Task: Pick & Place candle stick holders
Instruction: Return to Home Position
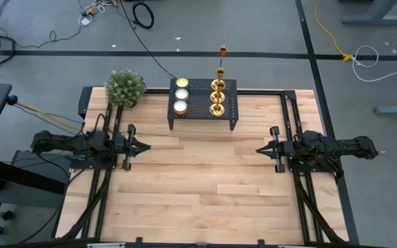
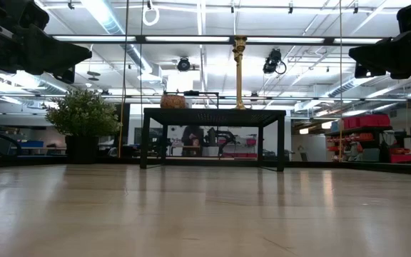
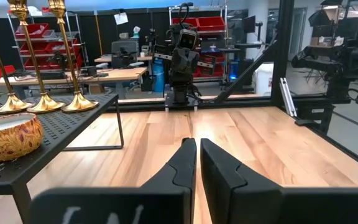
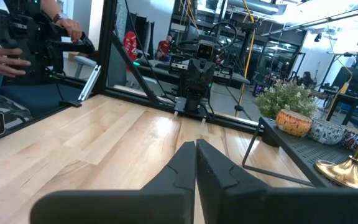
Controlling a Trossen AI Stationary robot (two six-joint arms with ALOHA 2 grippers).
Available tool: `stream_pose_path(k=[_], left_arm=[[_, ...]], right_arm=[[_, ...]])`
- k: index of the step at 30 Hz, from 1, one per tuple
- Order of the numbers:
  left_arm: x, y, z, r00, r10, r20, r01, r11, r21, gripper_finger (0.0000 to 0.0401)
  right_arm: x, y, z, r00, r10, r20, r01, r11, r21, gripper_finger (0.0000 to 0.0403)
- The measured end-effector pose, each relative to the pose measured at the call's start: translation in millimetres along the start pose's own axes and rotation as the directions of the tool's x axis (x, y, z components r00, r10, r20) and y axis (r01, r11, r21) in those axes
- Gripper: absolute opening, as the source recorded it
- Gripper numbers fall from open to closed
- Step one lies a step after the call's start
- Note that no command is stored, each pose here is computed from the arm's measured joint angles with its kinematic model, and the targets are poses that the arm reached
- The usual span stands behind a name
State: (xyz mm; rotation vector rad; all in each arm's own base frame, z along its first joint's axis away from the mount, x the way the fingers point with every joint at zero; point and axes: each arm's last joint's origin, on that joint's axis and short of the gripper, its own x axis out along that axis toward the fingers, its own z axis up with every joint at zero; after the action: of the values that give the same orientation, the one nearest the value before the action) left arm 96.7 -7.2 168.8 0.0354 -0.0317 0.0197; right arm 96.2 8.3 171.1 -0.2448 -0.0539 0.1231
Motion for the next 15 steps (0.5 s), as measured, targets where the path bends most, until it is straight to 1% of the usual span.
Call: stream_pose_path(k=[15], left_arm=[[0.4, 0.0, 1.0, 1.000, 0.001, 0.014, 0.000, 1.000, -0.010, 0.0028]], right_arm=[[0.0, 0.0, 0.0, 1.000, 0.000, 0.000, 0.000, 1.000, 0.000, 0.0013]])
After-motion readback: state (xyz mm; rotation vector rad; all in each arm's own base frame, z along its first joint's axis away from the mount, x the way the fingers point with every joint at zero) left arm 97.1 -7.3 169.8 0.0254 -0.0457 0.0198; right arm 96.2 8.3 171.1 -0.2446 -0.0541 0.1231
